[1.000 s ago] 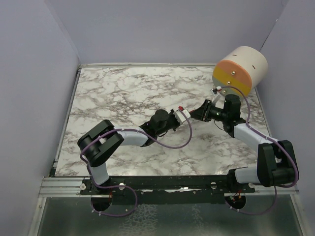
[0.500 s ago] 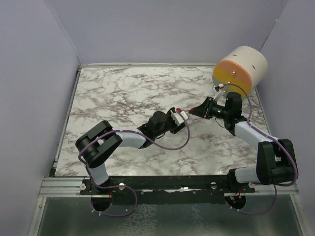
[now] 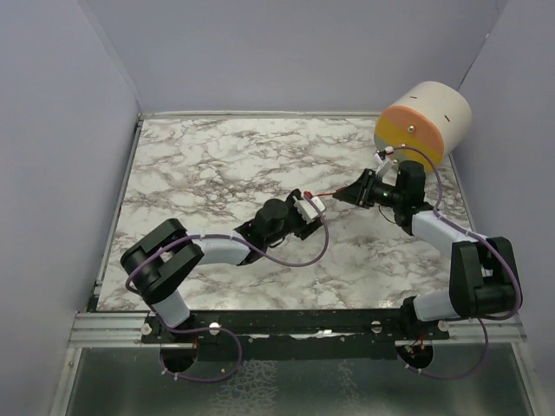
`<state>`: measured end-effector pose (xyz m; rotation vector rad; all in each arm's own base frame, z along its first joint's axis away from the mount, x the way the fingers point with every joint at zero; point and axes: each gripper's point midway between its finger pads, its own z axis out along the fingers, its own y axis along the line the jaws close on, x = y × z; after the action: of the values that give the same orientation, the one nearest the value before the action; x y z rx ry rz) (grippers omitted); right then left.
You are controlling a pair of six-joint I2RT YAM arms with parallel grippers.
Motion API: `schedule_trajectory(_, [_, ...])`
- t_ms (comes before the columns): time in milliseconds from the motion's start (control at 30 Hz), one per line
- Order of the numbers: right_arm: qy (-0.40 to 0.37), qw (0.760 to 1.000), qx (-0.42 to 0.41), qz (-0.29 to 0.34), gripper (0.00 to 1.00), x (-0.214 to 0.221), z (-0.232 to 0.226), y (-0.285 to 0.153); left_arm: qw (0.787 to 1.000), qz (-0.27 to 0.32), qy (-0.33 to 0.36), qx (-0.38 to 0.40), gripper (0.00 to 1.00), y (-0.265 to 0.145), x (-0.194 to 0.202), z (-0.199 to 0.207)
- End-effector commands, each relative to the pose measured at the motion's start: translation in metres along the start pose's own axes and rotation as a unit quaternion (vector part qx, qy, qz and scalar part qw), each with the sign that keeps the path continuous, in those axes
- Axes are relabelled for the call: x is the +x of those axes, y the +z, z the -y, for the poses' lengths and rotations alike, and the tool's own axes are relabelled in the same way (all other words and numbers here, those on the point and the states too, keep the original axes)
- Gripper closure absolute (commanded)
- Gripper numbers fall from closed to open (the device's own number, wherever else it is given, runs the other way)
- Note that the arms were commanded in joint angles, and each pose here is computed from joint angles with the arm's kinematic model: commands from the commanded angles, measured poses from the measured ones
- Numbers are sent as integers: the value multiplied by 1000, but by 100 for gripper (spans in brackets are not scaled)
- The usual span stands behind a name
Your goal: Unlock with the key
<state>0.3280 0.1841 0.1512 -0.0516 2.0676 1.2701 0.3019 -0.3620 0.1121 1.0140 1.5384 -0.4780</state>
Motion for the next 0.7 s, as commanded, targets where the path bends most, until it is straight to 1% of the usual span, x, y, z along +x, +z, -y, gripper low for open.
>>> schedule_trajectory(0, [-13,1000,-10,12,99,-15,-4,4,997,23,-33,-73,33,-19,-21,-29])
schedule_trajectory(133, [-12,1000,-4,17,99,-19,0,5,994,4,-40,-97,33,-39,-16,-36])
schedule_trajectory(233, [-10,1000,-1,17,99,-19,4,7,991,-1,-48,-122,32,-57,-13,-44])
schedule_trajectory(367, [-10,1000,5,21,99,-20,8,8,986,-11,-72,-152,32,-78,-6,-57])
schedule_trajectory(567, [-11,1000,5,25,99,-24,10,10,967,-1,-128,-220,32,-105,-11,-80])
schedule_trajectory(667, [-14,999,3,30,99,-25,11,11,948,-4,-160,-275,31,-119,-6,-95])
